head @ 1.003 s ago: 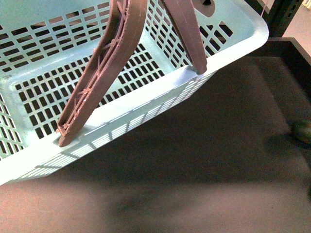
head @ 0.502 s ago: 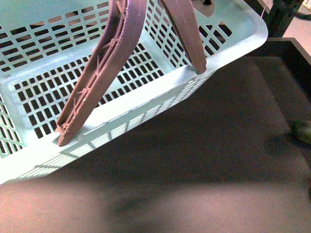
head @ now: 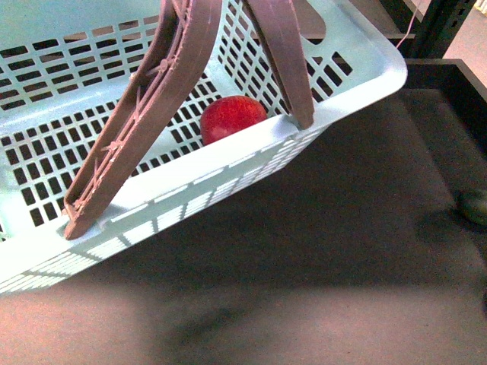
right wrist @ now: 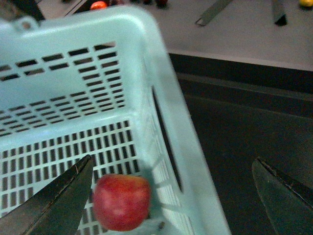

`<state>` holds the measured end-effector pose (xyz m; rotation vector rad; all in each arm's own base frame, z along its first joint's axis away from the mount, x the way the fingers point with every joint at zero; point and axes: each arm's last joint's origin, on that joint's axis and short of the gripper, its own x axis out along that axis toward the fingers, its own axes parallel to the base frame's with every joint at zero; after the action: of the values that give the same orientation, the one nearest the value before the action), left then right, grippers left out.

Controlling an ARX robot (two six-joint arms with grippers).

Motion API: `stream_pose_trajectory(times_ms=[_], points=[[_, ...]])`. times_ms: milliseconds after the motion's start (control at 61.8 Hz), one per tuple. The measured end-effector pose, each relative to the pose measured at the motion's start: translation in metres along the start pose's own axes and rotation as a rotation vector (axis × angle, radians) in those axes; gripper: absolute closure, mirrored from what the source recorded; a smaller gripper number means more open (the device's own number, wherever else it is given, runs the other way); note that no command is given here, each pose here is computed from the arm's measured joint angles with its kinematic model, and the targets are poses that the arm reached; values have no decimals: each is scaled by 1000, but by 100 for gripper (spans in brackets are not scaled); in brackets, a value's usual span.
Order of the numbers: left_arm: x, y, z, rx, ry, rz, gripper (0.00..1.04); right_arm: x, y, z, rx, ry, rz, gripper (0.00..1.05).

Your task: Pick apple with right arm and hold basket with left

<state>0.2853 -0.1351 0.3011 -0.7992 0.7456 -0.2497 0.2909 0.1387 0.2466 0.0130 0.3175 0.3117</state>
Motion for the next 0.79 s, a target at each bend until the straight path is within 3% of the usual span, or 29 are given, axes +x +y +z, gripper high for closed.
stream_pose_trajectory(times_ms=[146,210,291,405,550,680,793], points=[[0,0,1,4,-10,8,89,-50,-40,-3,2,-130,-212,9],[0,0,0,3,-5,4,89,-62,-50,-10,10,-232,-295,17],[0,0,0,2,-1,1,89,-74,-57,-21,12,-318,-303,29],[0,0,0,1,5,-4,89,-87,-65,-43,1,-317,-299,46],[0,0,0,2,-8,5,89,-110,-76,-72,-8,-308,-302,81],[0,0,0,2,-4,2,89,-121,-80,-84,-7,-310,-309,102],[0,0,0,1,-1,0,89,-128,-82,-92,-10,-310,-307,103]])
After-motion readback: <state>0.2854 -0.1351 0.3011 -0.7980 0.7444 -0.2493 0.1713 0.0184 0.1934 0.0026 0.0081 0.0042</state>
